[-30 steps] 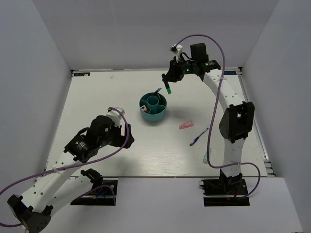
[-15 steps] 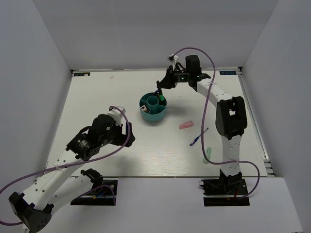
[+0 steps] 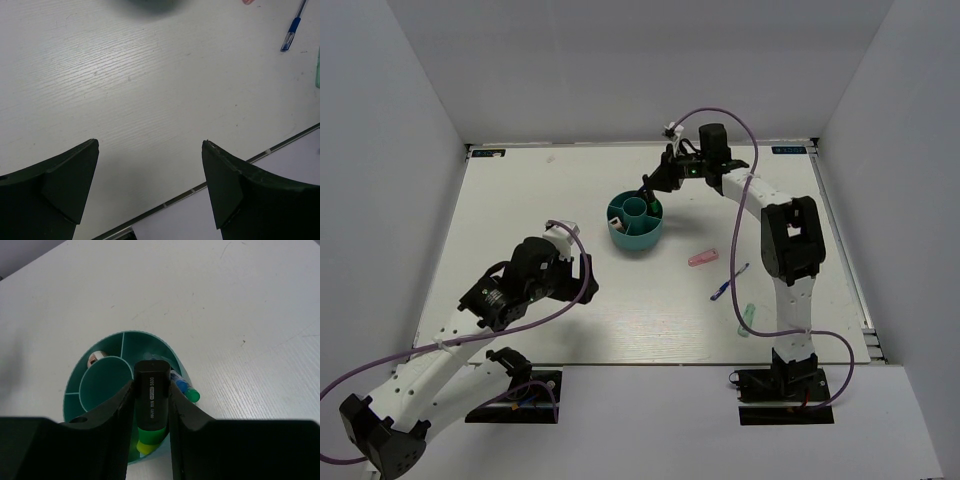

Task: Sort the stationery into containers
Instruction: Place the stationery into the container

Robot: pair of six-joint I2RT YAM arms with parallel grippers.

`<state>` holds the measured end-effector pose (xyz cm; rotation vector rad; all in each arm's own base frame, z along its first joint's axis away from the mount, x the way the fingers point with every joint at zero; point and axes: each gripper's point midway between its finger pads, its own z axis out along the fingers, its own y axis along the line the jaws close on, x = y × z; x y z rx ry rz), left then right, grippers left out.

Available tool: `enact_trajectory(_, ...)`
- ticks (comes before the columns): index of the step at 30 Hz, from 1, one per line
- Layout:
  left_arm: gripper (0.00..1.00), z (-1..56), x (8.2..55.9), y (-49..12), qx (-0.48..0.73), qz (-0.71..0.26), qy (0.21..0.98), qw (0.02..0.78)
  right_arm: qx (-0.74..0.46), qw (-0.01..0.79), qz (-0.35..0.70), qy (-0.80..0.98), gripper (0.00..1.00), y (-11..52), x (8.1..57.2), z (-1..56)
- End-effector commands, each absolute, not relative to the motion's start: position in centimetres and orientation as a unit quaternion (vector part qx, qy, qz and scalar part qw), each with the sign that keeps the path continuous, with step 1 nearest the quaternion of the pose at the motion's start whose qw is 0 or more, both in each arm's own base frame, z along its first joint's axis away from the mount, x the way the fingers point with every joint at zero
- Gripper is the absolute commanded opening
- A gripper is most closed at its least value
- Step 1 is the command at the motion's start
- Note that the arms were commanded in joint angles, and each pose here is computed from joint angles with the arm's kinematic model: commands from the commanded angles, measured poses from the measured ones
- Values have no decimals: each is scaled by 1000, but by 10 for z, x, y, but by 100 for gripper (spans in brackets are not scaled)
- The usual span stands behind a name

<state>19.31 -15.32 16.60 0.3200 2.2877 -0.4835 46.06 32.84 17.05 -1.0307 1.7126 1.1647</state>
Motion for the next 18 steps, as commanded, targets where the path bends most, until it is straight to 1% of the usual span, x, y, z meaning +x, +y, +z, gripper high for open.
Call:
enact_trajectory(1,94,168,194,-153,120,-195,892,390,-434,418,452,658,0,333,464,159)
enact_trajectory(5,94,165,194,-152,116,-193,895,386,-439,416,455,653,0,332,462,159)
enact_trajectory(6,94,166,193,-153,117,-196,893,387,-441,412,454,655,2,332,459,155)
enact_trajectory(7,94,166,194,-153,117,-195,893,388,-445,411,455,652,10,332,457,155)
enact_trajectory(8,94,166,194,-153,117,-196,893,388,-445,409,454,654,28,331,456,154)
enact_trajectory(9,94,166,194,-154,117,-197,893,388,-448,405,454,656,33,330,454,151)
enact_trajectory(10,94,166,193,-154,117,-198,893,387,-447,402,453,658,36,328,450,148)
enact_trajectory(13,94,168,194,-155,117,-200,891,390,-452,404,457,651,38,326,443,158)
enact_trajectory(16,94,169,195,-156,119,-200,892,387,-453,405,456,650,43,323,438,169)
enact_trajectory(18,94,171,196,-158,122,-202,892,386,-455,413,452,647,44,322,438,176)
